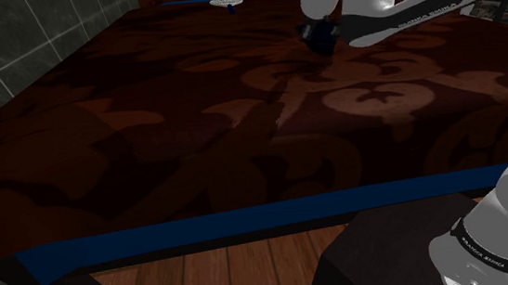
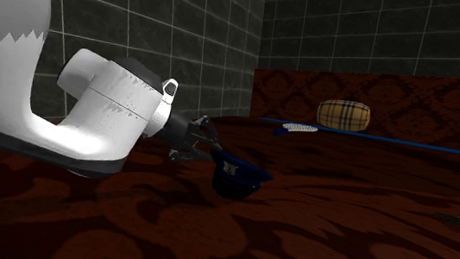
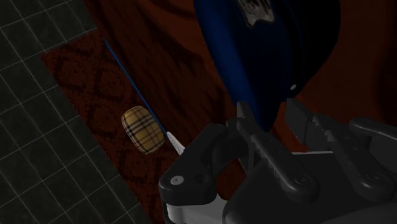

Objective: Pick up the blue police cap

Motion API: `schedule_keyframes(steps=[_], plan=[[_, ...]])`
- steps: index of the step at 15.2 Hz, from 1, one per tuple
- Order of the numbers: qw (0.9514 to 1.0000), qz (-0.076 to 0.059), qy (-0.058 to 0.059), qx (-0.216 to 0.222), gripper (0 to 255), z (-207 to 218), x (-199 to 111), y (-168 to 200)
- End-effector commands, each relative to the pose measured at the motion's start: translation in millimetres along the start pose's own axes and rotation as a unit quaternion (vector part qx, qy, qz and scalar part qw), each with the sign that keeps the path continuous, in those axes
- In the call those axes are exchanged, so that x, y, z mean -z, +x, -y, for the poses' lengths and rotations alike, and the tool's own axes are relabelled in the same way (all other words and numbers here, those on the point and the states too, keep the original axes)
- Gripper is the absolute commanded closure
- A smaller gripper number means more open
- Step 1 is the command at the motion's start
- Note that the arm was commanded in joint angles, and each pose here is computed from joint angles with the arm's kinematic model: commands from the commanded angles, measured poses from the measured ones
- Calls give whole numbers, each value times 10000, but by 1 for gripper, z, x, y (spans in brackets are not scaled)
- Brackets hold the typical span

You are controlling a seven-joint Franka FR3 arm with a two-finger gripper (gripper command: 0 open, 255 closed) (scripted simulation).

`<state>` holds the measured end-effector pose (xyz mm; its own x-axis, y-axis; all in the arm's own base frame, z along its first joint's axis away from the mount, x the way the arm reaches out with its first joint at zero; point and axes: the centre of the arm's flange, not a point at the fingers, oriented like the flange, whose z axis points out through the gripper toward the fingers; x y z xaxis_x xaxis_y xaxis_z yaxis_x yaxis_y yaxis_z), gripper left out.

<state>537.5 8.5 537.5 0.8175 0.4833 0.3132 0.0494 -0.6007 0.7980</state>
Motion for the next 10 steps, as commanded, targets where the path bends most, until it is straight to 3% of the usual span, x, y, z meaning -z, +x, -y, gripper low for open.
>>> schedule_keyframes(steps=[1,10], plan=[[10000,-3,-1,1,255,-9,6,4],[10000,-3,-1,1,255,-39,25,16]])
